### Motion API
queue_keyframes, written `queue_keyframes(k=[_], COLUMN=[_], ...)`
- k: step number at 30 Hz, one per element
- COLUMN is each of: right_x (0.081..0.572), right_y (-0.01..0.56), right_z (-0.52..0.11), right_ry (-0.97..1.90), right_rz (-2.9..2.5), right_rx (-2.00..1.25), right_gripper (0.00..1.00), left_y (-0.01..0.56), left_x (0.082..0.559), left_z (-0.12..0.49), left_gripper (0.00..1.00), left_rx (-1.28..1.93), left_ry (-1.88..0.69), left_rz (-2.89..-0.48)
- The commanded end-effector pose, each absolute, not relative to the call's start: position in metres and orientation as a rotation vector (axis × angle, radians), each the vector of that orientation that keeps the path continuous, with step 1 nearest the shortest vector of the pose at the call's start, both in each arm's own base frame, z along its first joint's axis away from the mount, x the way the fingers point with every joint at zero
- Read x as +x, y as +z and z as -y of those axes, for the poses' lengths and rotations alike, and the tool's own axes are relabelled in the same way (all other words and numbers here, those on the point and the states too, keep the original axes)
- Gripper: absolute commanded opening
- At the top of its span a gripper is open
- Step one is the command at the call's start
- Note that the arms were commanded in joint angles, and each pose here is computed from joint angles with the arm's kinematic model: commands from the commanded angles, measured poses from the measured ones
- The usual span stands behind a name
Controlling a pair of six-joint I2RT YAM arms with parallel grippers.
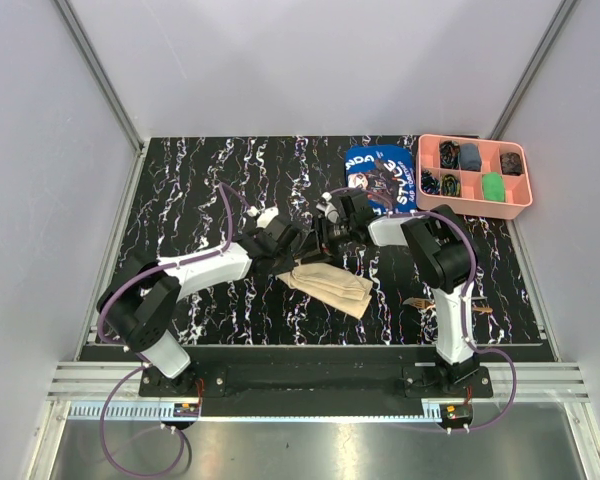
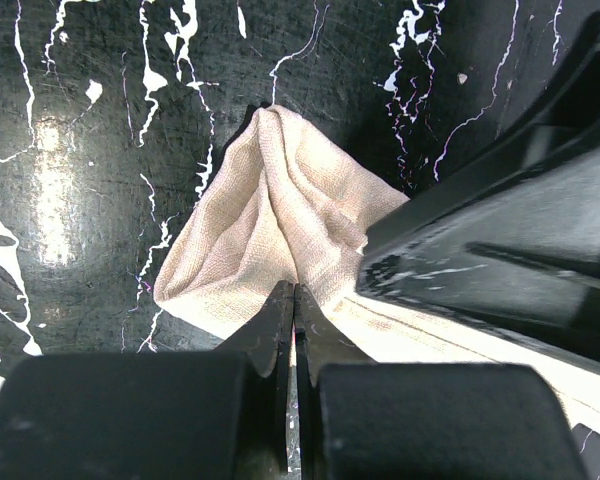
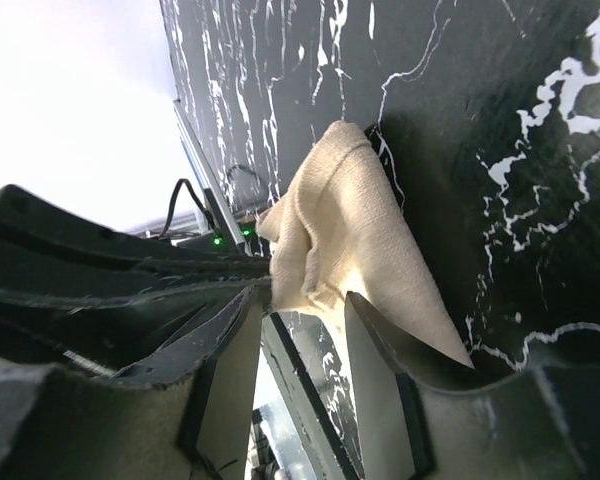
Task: Fold the napkin into a case and place the utensils inside
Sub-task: Grasp the top corner of the smaller rectangle folded napkin from the folded napkin.
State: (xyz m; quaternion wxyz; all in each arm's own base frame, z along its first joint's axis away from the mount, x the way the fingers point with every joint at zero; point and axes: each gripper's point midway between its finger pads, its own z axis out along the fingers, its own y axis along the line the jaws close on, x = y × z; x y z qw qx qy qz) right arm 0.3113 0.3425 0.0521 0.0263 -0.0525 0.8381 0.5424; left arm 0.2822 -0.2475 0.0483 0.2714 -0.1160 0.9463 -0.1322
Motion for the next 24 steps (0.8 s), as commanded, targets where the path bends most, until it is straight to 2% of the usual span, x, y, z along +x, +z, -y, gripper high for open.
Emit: queue_keyframes(k=[1,3,6,7,9,14,24], right_x=[0.313,0.315,0.316,0.315,0.314,0.306,0.283], right_y=[0.06,0.06,0.06,0.061,0.06,0.063,0.059], right_z=[-0.357,-0.358,-0.358,-0.358,-0.356,-0.358,-0.394], right_ry=[1.725,1.717,1.71,1.711,1.711,1.741,1.881], right_rz=[-2.539,-2.536,-2.536,-2.535,-2.538,-2.55,-2.614], right_rx=[-0.244,-0.242,-0.242,-0.243,-0.241,-0.246,-0.308], right_gripper=[0.47,0.44,0.22,0.09,0.01,0.0,0.0], left_y=[0.068,0.07,0.075,0.076,0.087,0.105,0.082], left_x=[0.29,0.291,0.291,0.292,0.296,0.306,0.298], left_z=[0.255,0.256,0.253,0.251,0.25,0.252,0.248], left_gripper=[0.0,0.0,0.0,0.0,0.0,0.0,0.0], left_rx=[-0.322,-0.319,-0.324,-0.331,-0.351,-0.37,-0.376], left_ry=[-0.423,-0.428,-0.426,-0.42,-0.438,-0.521,-0.501], left_rz=[-2.49,-2.485,-2.467,-2.461,-2.413,-2.296,-2.363])
